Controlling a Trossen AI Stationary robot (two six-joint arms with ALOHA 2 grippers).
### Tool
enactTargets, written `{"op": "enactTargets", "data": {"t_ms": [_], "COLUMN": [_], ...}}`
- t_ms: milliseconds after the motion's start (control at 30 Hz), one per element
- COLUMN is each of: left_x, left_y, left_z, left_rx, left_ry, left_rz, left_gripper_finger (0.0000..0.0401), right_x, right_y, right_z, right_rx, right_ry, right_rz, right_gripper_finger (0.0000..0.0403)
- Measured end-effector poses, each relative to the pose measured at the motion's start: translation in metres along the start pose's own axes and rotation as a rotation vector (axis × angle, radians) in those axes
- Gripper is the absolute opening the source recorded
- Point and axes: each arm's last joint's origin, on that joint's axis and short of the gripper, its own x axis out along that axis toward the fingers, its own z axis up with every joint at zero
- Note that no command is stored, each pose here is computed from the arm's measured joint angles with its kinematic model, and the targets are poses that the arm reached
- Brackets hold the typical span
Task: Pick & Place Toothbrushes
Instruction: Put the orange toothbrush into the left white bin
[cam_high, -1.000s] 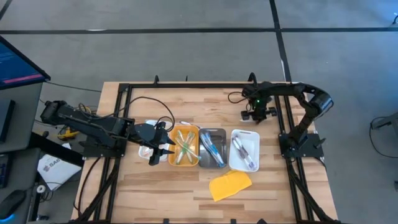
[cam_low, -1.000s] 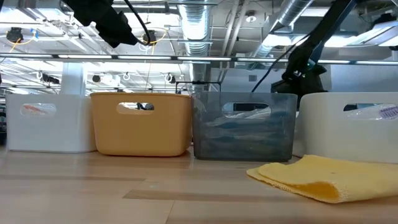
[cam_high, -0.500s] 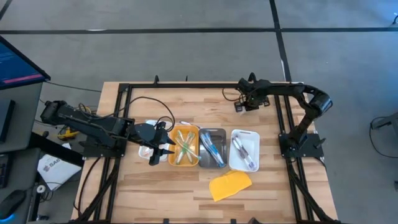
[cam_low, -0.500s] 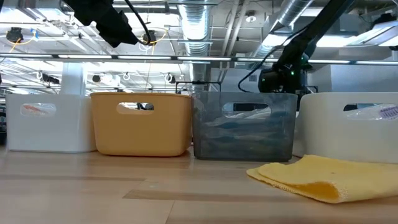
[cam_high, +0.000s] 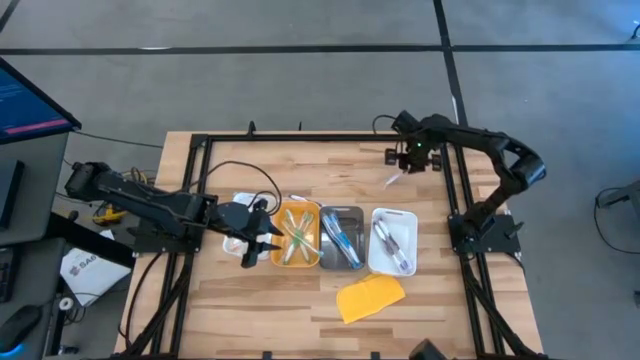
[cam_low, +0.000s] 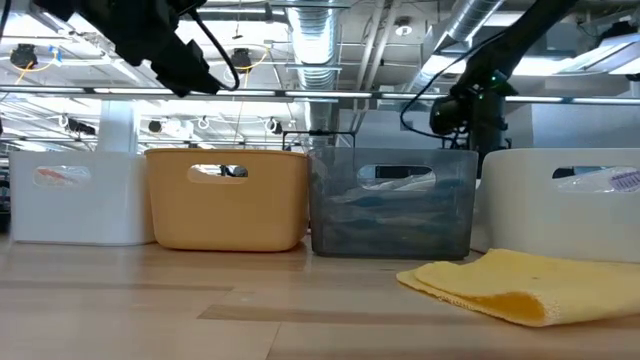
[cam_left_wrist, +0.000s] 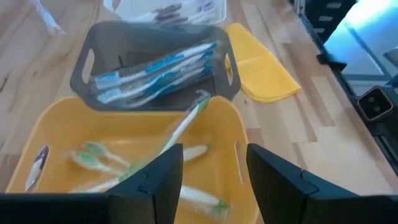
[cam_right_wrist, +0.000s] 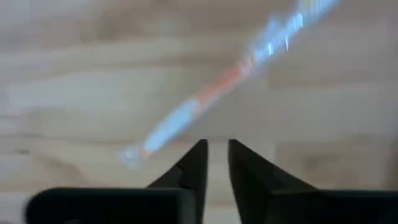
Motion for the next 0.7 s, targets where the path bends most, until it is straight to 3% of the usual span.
{"op": "enactTargets", "data": {"t_ms": [167,367,500,700], "left_x": [0.002,0.002,0.002,0.002], "left_y": [0.000,0.000,0.000,0.000], "left_z": [-0.001,-0.001,-0.001,-0.001], "left_rx": [0.003,0.003,0.003,0.003], "left_ry": [-0.035,-0.035,-0.035,-0.035], "left_rz": [-0.008,-0.009,-0.009,-0.009], "left_gripper_finger": [0.0172,0.0172,0.0172,0.0172], "right_x": [0.010,0.015,0.015,0.016], "right_y": [-0.003,0.004,0.005,0.000], "right_z": [0.002,0.010,0.012,0.015], "right_rx": [0.063,0.076,0.085,0.119], "right_ry": [0.103,0.060,0.045,0.049], "right_rz": [0.000,0.060,0.076,0.070], "right_gripper_finger": [0.0158,0.0265,0.0292,0.0295]}}
